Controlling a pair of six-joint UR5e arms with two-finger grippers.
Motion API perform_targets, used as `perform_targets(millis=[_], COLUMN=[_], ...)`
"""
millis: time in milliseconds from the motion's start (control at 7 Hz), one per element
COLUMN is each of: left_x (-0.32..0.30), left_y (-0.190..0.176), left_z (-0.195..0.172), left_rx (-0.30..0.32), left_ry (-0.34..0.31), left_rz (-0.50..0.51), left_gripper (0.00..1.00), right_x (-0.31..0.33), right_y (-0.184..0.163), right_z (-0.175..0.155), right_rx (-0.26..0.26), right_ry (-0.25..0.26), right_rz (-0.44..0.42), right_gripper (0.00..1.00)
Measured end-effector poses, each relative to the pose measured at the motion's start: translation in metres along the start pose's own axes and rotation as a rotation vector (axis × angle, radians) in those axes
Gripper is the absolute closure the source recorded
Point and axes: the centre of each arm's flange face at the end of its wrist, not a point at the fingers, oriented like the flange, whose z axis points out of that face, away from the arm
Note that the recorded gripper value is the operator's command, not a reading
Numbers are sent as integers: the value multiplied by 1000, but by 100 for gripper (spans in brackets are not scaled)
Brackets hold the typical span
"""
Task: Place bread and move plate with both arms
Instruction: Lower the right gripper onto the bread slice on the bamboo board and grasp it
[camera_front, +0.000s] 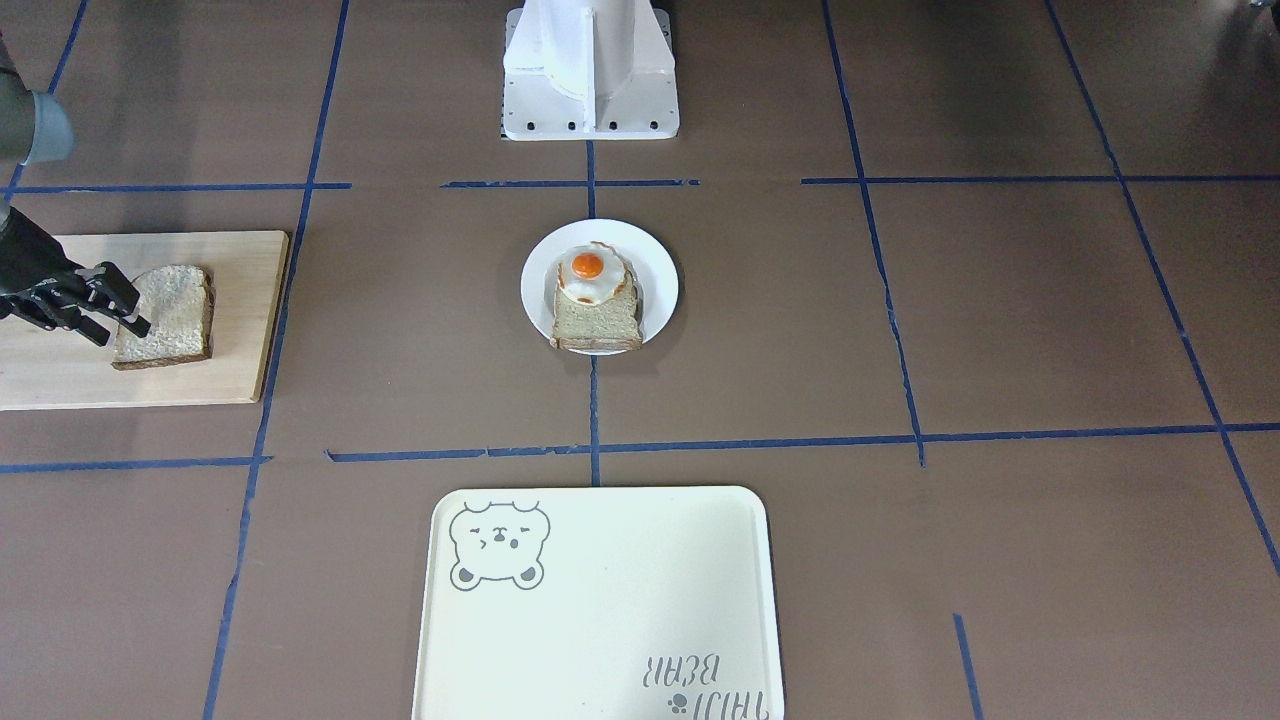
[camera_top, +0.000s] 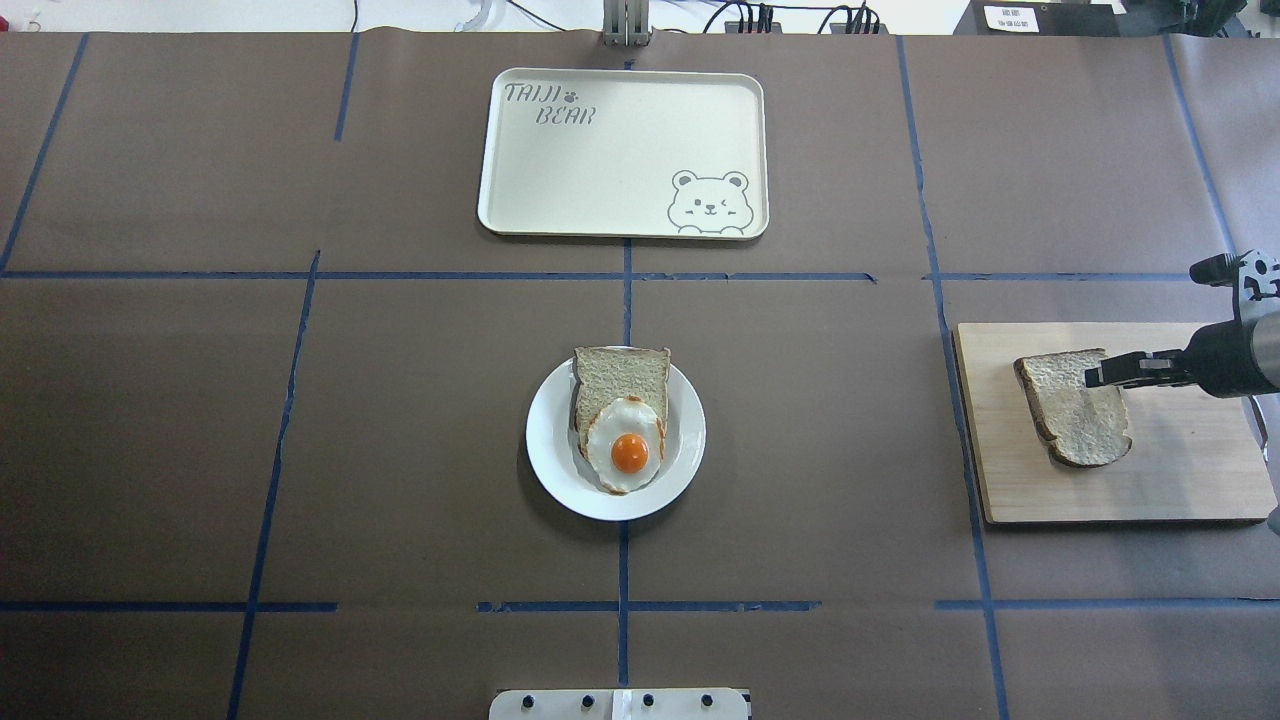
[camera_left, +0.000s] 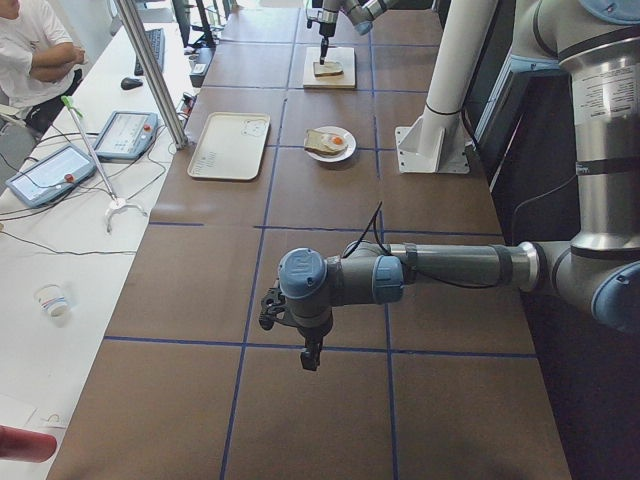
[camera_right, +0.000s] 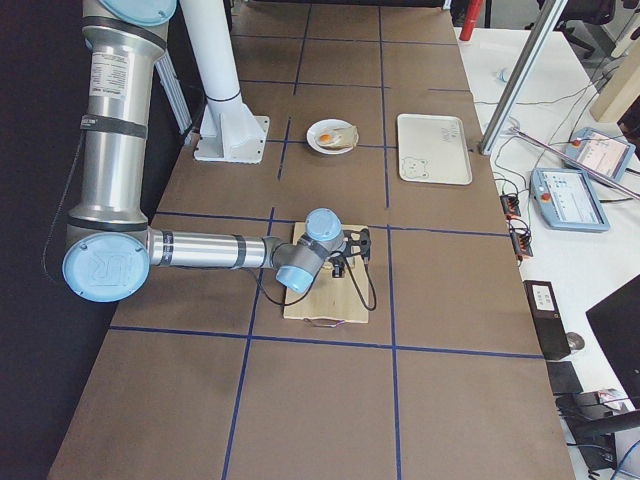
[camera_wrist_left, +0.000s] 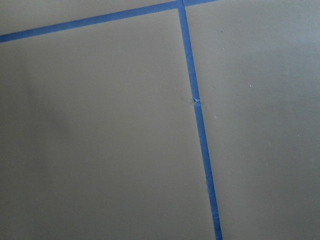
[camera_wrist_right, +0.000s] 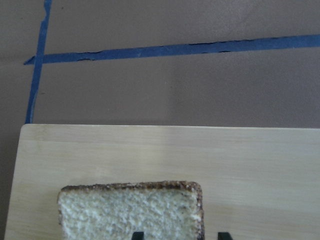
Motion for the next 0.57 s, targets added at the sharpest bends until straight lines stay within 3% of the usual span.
perform_targets(millis=[571], left_x=[0], left_y=[0], left_z=[0], left_rx=[0], left_ry=[0], left_rz=[0], left_gripper=[0], right_x=[-2], right_y=[0], right_z=[0], right_rx=[-1], right_ry=[-4], right_rz=[-2], right_gripper=[51])
